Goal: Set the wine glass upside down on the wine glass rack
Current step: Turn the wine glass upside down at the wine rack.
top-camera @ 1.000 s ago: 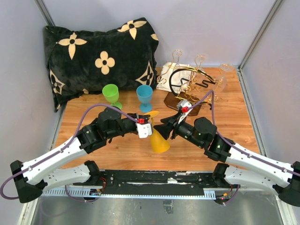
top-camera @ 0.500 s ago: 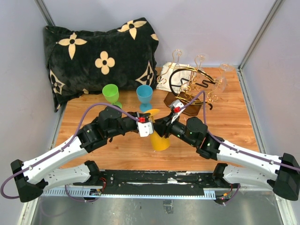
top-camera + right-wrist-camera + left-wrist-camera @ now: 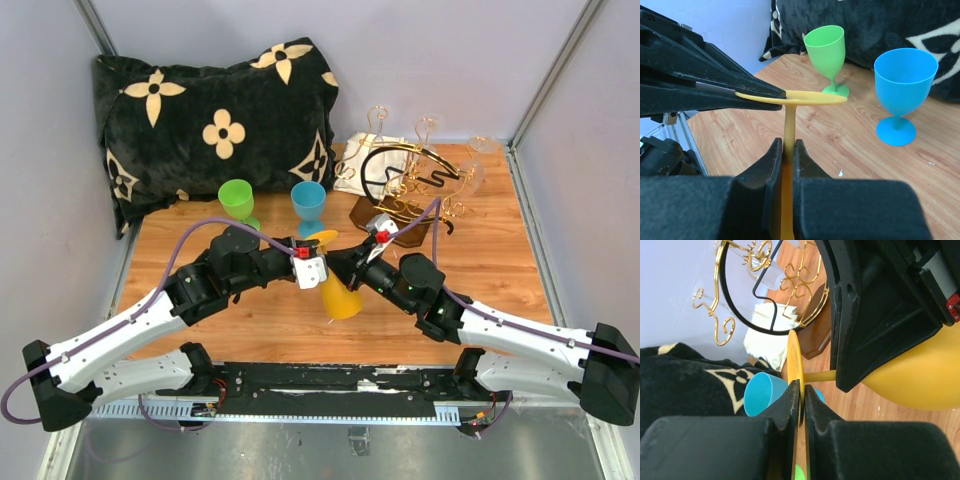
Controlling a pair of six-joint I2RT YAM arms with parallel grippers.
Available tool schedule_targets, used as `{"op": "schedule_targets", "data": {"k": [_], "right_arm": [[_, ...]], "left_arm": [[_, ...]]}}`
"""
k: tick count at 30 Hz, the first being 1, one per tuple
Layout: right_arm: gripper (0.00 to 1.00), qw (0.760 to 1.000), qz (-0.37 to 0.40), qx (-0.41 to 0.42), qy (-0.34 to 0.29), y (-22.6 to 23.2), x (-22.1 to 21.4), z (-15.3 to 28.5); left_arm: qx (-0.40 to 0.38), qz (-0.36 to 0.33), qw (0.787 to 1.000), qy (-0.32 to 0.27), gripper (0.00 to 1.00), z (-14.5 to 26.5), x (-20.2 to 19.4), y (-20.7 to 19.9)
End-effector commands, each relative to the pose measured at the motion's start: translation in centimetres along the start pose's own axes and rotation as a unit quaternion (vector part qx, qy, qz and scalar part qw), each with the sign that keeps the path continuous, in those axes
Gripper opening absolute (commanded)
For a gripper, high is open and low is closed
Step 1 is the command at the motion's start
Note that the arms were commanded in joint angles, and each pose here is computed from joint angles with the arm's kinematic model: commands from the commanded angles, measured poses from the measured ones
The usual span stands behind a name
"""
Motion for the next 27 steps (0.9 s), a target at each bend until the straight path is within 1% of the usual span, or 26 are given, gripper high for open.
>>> {"op": "schedule_targets", "data": {"k": [1, 3, 5, 11, 12, 13, 14, 15, 19, 20, 23, 25, 27], "right_arm": [[0.01, 0.999, 0.022, -0.031, -0.002, -1.0, -0.6, 0.0], [0.0, 0.999, 0.022, -0.024, -0.003, -0.9, -0.5, -0.2], [0.0, 0.999, 0.024, -0.021, -0.005, -0.8, -0.5, -0.2], [0.01, 0.999, 0.04, -0.037, -0.006, -1.4, -0.8, 0.1], [0.01, 0.998, 0.045, -0.04, -0.006, -1.6, -1.0, 0.2], [0.01, 0.998, 0.051, -0.047, -0.007, -1.8, -1.1, 0.4], [0.01, 0.997, 0.057, -0.054, -0.012, -2.1, -1.3, 0.7], [0.01, 0.996, 0.065, -0.061, -0.019, -2.4, -1.4, 0.9], [0.01, 0.987, 0.108, -0.099, -0.063, -3.8, -1.3, 1.6], [0.01, 0.983, 0.117, -0.11, -0.086, -4.1, -0.9, 1.7], [0.01, 0.973, 0.158, -0.128, -0.106, -4.8, -0.5, 1.4], [0.01, 0.968, 0.176, -0.133, -0.119, -4.9, -0.2, 0.9], [0.0, 0.961, 0.187, -0.147, -0.138, -5.2, 0.2, 0.4]], "left_arm": [[0.042, 0.012, 0.998, -0.054, 0.17, 1.2, 2.7, 1.7], [0.039, 0.017, 0.997, -0.058, 0.25, 1.3, 2.8, 1.6], [0.037, 0.021, 0.997, -0.065, 0.36, 1.4, 3.0, 1.5], [0.036, 0.038, 0.996, -0.074, 0.53, 1.7, 3.1, 1.3], [0.041, 0.048, 0.995, -0.075, 0.58, 1.8, 3.1, 1.3], [0.048, 0.062, 0.994, -0.077, 0.68, 1.9, 3.1, 1.4], [0.058, 0.08, 0.992, -0.077, 0.76, 2.0, 3.0, 1.5], [0.066, 0.1, 0.99, -0.076, 0.8, 2.0, 2.9, 1.6], [0.094, 0.178, 0.978, -0.059, 0.9, 1.9, 2.3, 1.7], [0.098, 0.191, 0.975, -0.055, 0.91, 1.7, 2.1, 1.7], [0.094, 0.214, 0.972, -0.033, 0.95, 1.0, 1.4, 1.2], [0.116, 0.238, 0.964, -0.019, 0.96, 0.7, 0.8, 1.5], [0.147, 0.271, 0.951, -0.009, 0.98, 0.7, 0.4, 1.9]]}}
Point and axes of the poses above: each gripper's point midway between its finger pads, its own z axis back along the fingers, its own y axis along the line the jaws close on, x = y × z, the point moved 5 cm from there along z, back along the fingers, and after that the axes turned 10 degrees about z, right-handed, at the moved point
